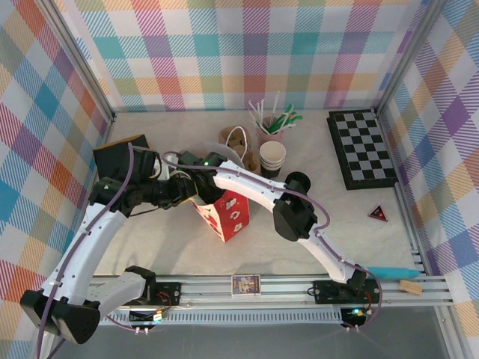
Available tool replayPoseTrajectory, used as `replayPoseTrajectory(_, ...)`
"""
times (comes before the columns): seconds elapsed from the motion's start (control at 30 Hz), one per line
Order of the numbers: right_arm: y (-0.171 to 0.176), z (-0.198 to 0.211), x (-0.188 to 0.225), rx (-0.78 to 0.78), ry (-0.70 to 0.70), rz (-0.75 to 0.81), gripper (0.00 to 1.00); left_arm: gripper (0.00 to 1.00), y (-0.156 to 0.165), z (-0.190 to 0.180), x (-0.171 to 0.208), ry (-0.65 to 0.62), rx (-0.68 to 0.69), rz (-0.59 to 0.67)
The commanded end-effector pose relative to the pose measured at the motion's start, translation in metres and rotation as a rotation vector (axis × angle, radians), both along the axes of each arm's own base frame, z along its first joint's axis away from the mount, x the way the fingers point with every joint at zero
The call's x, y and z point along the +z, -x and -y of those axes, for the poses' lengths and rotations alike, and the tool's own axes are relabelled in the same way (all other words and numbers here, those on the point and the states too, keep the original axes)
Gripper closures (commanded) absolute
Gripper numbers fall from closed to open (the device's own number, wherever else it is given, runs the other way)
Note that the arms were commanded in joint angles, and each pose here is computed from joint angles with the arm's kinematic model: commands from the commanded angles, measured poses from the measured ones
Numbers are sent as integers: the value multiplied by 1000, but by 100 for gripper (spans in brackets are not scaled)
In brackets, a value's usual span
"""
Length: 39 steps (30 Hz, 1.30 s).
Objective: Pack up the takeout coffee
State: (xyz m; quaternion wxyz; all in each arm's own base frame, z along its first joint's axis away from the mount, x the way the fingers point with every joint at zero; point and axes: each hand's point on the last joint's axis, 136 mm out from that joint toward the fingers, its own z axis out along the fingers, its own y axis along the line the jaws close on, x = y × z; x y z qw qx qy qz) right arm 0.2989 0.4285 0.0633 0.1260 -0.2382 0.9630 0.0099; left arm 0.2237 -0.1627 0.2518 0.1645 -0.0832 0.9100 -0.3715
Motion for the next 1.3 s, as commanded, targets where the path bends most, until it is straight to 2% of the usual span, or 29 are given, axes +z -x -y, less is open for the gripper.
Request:
replayPoseTrajectory(0.0, 52, 42, -121, 26, 253, -275, 69, 78, -2, 6, 5, 25, -22, 16)
replayPoseTrajectory(0.33, 51, 40, -119, 30, 249, -276, 67, 78, -2, 5, 5, 23, -19, 21)
replayPoseTrajectory(0.43, 44, 34, -100, 34, 223, -242, 58, 78, -3, 5, 5, 20, -19, 19)
replayPoseTrajectory(0.6, 27, 20, -56, 28, 147, -176, 30, 78, -1, 4, 3, 10, -17, 14)
replayPoseTrajectory(0.63, 24, 18, -48, 27, 132, -164, 28, 78, -1, 3, 2, 7, -16, 13)
replayPoseTrajectory(0.83, 15, 3, -13, 46, 56, -119, 16, 78, 0, 1, 0, -9, -9, 11)
replayPoseTrajectory(1.27, 12, -2, 40, 57, -30, -68, 4, 78, 1, -5, -5, -42, 5, 2)
